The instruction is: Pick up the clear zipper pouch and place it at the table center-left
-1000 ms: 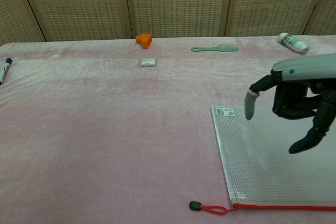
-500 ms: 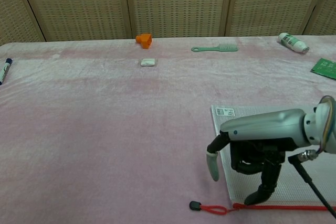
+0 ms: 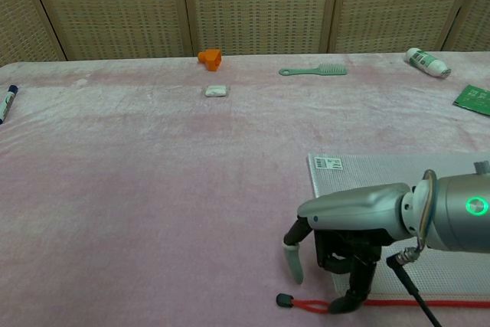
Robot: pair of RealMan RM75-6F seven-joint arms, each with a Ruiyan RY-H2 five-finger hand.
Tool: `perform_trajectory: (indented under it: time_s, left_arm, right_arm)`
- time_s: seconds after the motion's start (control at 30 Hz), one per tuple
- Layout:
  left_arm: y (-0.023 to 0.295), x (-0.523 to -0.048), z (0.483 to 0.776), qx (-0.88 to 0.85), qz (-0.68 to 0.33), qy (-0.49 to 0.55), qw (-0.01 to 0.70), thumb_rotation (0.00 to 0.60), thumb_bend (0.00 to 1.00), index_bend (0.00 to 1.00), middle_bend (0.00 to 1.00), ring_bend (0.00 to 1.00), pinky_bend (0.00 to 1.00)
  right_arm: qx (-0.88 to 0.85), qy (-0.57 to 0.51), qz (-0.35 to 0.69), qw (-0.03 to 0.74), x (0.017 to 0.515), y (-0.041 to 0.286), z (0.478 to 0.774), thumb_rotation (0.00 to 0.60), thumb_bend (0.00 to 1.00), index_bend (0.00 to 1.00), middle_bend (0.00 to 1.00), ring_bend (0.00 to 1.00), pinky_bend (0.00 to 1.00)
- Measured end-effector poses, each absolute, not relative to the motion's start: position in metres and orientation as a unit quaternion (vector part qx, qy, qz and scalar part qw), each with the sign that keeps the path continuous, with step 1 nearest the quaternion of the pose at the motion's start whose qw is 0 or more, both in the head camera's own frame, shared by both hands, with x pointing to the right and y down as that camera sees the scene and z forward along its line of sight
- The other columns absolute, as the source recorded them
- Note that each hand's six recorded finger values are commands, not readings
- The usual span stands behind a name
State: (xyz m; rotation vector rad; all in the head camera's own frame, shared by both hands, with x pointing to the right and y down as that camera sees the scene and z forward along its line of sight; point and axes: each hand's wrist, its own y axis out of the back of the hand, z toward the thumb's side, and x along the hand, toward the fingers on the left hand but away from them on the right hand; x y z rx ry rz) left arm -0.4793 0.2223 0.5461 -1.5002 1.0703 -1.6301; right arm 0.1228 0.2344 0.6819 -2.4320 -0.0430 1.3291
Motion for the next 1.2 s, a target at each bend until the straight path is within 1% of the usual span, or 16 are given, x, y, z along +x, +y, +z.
perform_trajectory:
  time_s: [0.43,0.67,1.03,1.2]
  left_arm:
    - [0.223,-0.478,0.546,-0.576,-0.622,0.41,0.336,0.6,0.0,0.0,0.0,0.0,0.0]
    - [0.223,-0.478,0.546,-0.576,-0.623,0.41,0.335,0.6,0.0,0.0,0.0,0.0,0.0]
    - [0.222,-0.479,0.546,-0.576,-0.622,0.412,0.334,0.6,0.0,0.0,0.0,0.0,0.0]
    - [0.222,-0.478,0.546,-0.577,-0.621,0.411,0.334,0.6,0.0,0.0,0.0,0.0,0.0]
  right_arm:
    - [-0.865,-0.002,0.466,0.186,0.117,0.247,0.684,0.6,0.43,0.48,0.96,0.93,1.0]
    - [-0.865,-0.007,0.466,0.187,0.116,0.246,0.685,0.6,0.43,0.49,0.96,0.93,1.0]
    - [-0.864,0.011,0.465,0.193,0.114,0.255,0.688,0.6,0.43,0.51,0.96,0.93,1.0]
    - [-0.864,0.003,0.459,0.208,0.111,0.251,0.686,0.6,0.44,0.52,0.96,0.93,1.0]
